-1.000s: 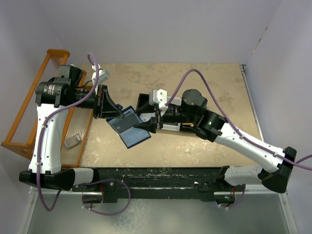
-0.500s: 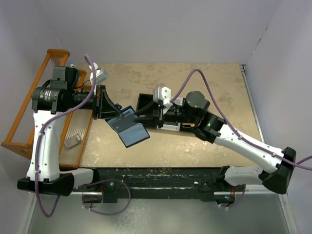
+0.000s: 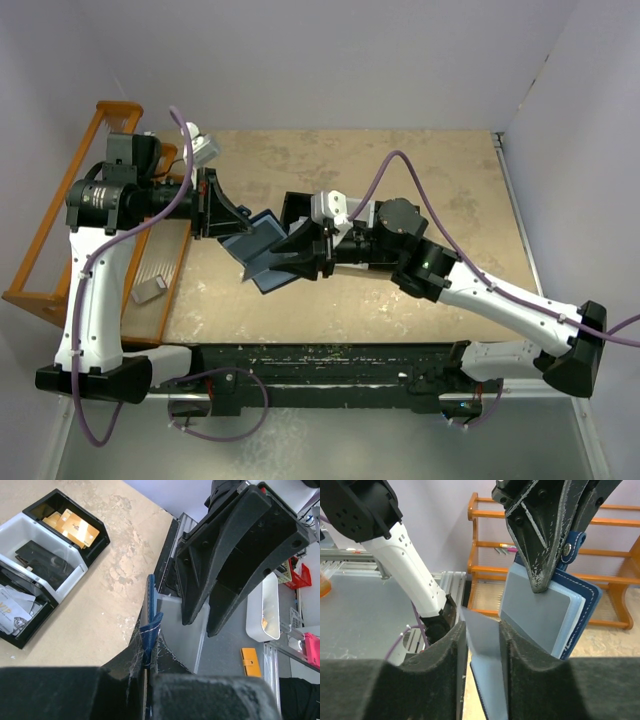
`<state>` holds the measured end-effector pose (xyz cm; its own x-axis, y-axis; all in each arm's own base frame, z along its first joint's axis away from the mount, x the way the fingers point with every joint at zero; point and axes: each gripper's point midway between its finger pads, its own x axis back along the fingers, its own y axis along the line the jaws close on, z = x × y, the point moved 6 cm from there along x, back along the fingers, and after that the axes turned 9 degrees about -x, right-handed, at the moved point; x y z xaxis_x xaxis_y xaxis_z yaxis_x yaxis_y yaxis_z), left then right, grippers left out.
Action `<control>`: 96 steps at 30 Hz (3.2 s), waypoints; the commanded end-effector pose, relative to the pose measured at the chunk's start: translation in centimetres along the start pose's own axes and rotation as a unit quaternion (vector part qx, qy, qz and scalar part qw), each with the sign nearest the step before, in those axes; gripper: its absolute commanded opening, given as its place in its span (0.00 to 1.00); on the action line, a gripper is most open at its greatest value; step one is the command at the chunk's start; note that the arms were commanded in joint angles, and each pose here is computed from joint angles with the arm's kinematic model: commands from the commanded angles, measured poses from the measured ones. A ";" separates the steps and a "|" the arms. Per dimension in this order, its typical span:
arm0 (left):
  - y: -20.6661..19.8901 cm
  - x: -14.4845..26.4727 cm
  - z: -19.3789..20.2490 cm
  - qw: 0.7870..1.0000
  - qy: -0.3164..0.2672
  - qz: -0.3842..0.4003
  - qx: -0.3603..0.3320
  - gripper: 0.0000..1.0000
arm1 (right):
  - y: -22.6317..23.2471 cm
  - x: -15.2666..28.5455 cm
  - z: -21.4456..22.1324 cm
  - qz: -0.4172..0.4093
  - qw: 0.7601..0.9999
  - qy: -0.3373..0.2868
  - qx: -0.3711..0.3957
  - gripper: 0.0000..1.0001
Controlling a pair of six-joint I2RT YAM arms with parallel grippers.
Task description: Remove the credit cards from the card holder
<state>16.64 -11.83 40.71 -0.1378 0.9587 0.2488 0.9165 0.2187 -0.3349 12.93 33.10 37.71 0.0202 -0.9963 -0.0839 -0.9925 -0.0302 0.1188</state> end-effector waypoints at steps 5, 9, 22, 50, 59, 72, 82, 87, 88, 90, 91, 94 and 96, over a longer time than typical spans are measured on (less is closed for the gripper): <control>-0.4 0.0 -1.3 0.999 -0.027 0.028 -0.014 0.00 | 2.8 3.3 -0.8 -0.014 1.000 0.018 -0.010 0.70; -0.7 -0.1 -1.6 0.998 -0.034 0.044 -0.008 0.00 | 3.2 6.1 -1.6 0.049 0.998 -0.010 -0.032 0.89; -1.9 -0.2 -2.0 0.985 -0.067 0.148 0.060 0.00 | 1.1 1.2 -4.6 0.052 0.982 -0.058 -0.172 0.85; -1.8 -0.3 -1.4 0.985 -0.066 0.145 0.066 0.01 | -0.9 0.1 -4.5 -0.094 0.959 -0.040 -0.263 0.35; 0.0 -0.2 -0.8 0.999 -0.023 0.029 -0.004 0.65 | -2.8 0.1 -5.1 -0.062 0.962 -0.080 -0.253 0.00; 0.5 0.4 -3.1 0.993 -0.112 -0.008 0.023 0.99 | -4.9 5.1 -10.2 0.108 0.873 -0.432 -0.199 0.00; 0.8 0.0 -3.6 0.983 -0.148 0.038 0.102 1.00 | -5.3 2.6 -10.5 0.090 0.848 -0.479 -0.210 0.00; 1.3 -0.3 -2.9 0.980 -0.145 0.045 0.126 0.79 | -5.2 1.2 -10.9 0.075 0.841 -0.493 -0.213 0.00; 1.3 -0.3 -2.8 0.980 -0.144 0.047 0.129 0.74 | -5.2 1.1 -10.8 0.077 0.838 -0.496 -0.213 0.00; 1.0 -0.3 -2.6 0.980 -0.139 0.053 0.135 0.66 | -5.4 0.7 -10.5 0.080 0.835 -0.501 -0.212 0.00; 0.8 -0.2 -2.5 0.980 -0.137 0.055 0.136 0.64 | -5.6 0.6 -10.3 0.085 0.833 -0.503 -0.213 0.00; 0.4 -0.2 -2.0 0.980 -0.132 0.058 0.137 0.47 | -5.7 0.1 -10.0 0.081 0.831 -0.507 -0.215 0.00; 0.4 -0.2 -2.0 0.980 -0.133 0.057 0.136 0.24 | -5.6 -0.3 -9.8 0.077 0.832 -0.505 -0.216 0.00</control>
<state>19.01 -12.43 41.57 -0.1865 0.9821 -0.0281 0.7676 0.1278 -0.6281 20.69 34.26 42.50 -0.4842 -0.5573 -0.6745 -0.7819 -0.0702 0.6194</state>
